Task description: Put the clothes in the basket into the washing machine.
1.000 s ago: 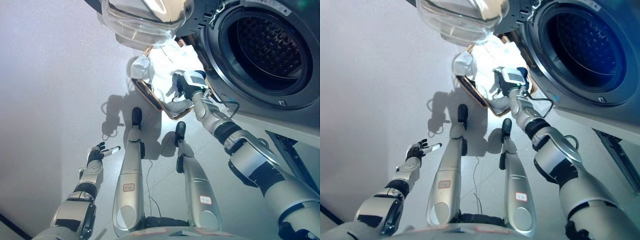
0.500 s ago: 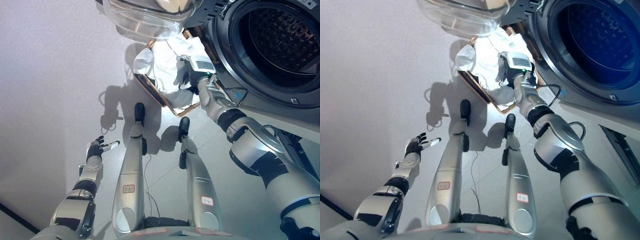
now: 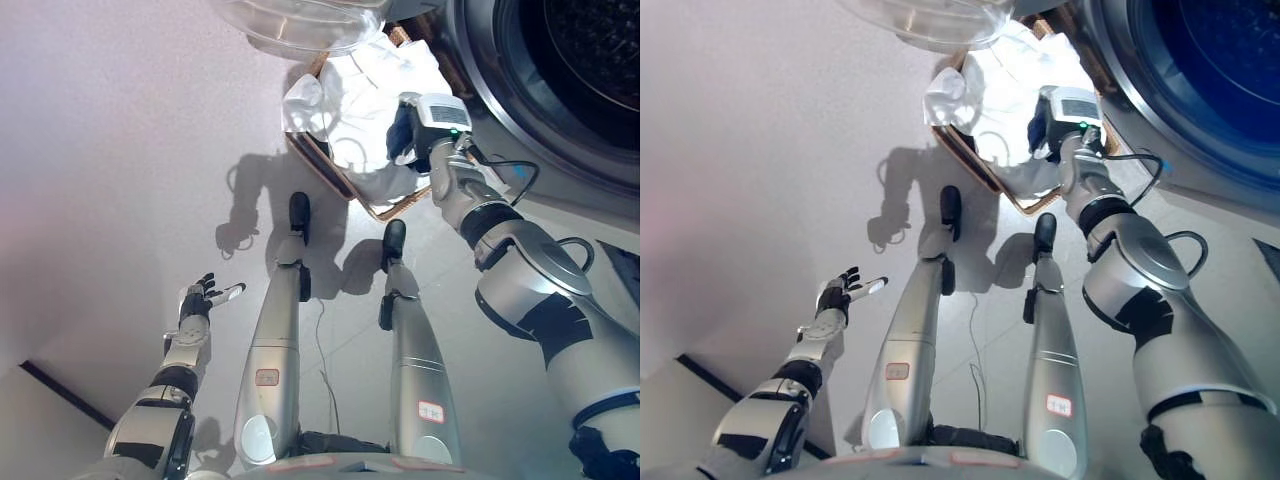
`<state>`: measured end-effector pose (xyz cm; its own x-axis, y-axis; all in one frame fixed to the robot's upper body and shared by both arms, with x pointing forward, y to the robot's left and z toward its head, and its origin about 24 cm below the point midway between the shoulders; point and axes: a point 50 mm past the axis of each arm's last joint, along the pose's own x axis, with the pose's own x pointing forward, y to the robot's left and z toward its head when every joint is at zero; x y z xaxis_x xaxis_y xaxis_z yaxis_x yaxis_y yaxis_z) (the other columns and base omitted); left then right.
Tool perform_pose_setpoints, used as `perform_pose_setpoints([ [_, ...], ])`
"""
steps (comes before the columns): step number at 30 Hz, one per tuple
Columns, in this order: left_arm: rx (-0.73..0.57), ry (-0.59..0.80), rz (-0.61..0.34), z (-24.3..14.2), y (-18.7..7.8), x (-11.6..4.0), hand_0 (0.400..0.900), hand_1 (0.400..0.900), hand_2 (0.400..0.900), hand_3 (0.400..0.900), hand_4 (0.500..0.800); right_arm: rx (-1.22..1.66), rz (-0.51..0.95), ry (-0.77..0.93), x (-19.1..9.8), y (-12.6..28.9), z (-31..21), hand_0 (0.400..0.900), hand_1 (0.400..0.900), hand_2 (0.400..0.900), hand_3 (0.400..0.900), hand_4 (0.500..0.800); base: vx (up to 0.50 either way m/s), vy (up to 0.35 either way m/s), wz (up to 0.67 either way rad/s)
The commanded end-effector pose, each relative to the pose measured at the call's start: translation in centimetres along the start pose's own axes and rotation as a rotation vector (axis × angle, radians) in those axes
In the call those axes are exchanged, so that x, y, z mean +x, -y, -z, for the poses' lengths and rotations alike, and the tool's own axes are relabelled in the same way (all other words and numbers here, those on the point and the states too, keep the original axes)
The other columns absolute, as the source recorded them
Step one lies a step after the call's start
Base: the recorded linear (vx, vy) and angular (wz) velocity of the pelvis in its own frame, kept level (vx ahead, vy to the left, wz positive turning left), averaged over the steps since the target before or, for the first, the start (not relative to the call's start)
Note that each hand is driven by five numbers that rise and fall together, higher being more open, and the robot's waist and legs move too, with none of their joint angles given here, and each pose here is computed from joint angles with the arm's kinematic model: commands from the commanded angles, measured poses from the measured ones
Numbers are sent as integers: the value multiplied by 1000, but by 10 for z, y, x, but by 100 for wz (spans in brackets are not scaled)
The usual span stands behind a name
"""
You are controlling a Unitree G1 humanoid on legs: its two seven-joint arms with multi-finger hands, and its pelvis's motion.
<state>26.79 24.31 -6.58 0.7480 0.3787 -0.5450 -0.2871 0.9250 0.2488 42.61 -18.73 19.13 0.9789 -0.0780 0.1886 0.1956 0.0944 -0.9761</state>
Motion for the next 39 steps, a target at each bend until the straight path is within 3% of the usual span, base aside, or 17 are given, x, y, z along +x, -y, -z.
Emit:
perform_pose_setpoints([
  [1,16,-107,0,43,2,-13,900,900,900,900,800,-58,198,-32,13,62,15,900,900,900,900,800,7,38,-8],
  [8,8,-124,8,51,8,-17,900,900,900,900,800,-125,234,-72,14,83,28,900,900,900,900,800,4,15,-3],
  [9,5,-124,9,51,8,-17,900,900,900,900,800,-130,233,-82,14,84,30,863,863,863,863,778,0,0,0],
  [10,5,-126,8,51,9,-17,900,900,900,900,800,-132,233,-96,14,85,33,514,514,514,514,568,0,0,0],
  [12,4,-130,6,53,8,-18,900,900,900,900,800,-130,241,-95,14,86,33,400,400,400,400,500,0,0,0],
  [25,3,-154,-40,58,2,-17,900,900,900,900,800,121,245,-147,11,67,35,400,400,400,400,500,-3,-5,-1],
  [31,-6,-151,-58,48,-1,-11,900,900,900,900,800,534,248,-223,5,39,34,400,400,400,400,500,-4,-18,-4],
  [39,-22,-132,-103,28,-20,-1,900,900,900,900,800,1178,189,-418,-28,-40,39,400,400,400,400,500,-12,-66,-1],
])
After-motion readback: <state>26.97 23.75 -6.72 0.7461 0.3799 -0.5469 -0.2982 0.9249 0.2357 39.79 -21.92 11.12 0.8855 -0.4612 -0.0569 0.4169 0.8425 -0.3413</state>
